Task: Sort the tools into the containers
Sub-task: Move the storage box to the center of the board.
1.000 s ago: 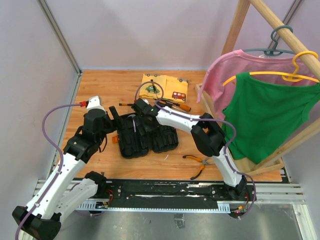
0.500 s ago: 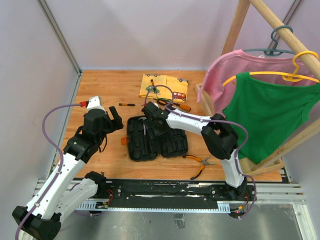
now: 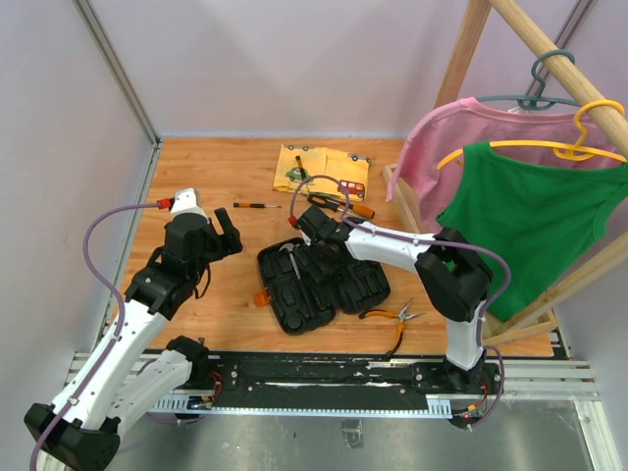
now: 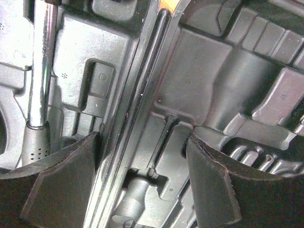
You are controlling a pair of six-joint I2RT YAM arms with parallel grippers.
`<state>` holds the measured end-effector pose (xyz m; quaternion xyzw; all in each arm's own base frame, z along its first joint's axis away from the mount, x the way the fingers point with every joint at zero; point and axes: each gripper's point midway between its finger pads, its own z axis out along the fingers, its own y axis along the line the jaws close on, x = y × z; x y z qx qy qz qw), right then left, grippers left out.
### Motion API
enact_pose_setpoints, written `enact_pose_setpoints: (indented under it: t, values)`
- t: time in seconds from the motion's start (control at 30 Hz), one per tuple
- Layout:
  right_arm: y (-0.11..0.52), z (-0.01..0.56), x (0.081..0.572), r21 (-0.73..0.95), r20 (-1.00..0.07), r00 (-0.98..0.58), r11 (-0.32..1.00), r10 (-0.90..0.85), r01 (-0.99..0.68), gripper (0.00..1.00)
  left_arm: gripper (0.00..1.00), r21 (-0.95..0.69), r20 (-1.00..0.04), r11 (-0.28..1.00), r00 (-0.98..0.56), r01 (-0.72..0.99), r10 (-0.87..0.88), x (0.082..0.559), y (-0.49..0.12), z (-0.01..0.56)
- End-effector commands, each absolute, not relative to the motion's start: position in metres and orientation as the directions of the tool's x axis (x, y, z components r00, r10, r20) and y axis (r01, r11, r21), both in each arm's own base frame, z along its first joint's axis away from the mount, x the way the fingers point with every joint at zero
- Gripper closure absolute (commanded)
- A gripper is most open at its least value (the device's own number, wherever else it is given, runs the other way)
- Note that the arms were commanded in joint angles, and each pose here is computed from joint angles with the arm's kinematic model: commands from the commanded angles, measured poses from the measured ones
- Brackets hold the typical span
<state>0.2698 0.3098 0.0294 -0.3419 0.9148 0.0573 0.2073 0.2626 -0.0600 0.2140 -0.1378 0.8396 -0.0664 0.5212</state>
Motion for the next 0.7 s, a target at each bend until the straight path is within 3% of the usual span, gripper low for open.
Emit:
enact_pose_setpoints:
  t: [0.0, 0.23, 0.47, 0.67]
  values:
    - [0.301, 0.022, 0.265, -0.029, -0.379, -0.572, 0.627, -0.727, -0.779, 0.39, 0.14, -0.252, -0.864, 0.955, -0.407, -0.158, -0.296, 0.266, -0.059, 0.215]
    - [0.314, 0.031, 0.275, -0.046, -0.416, -0.453, 0.516, -0.788, -0.855, 0.36, 0.14, -0.250, -0.862, 0.955, -0.413, -0.159, -0.295, 0.268, -0.060, 0.214]
    - [0.317, 0.073, 0.277, -0.053, -0.525, -0.438, 0.541, -0.730, -0.839, 0.22, 0.14, -0.248, -0.861, 0.956, -0.418, -0.156, -0.291, 0.268, -0.060, 0.213]
    - [0.313, 0.102, 0.261, 0.010, -0.605, -0.465, 0.577, -0.647, -0.817, 0.20, 0.14, -0.252, -0.858, 0.958, -0.425, -0.140, -0.288, 0.269, -0.064, 0.212]
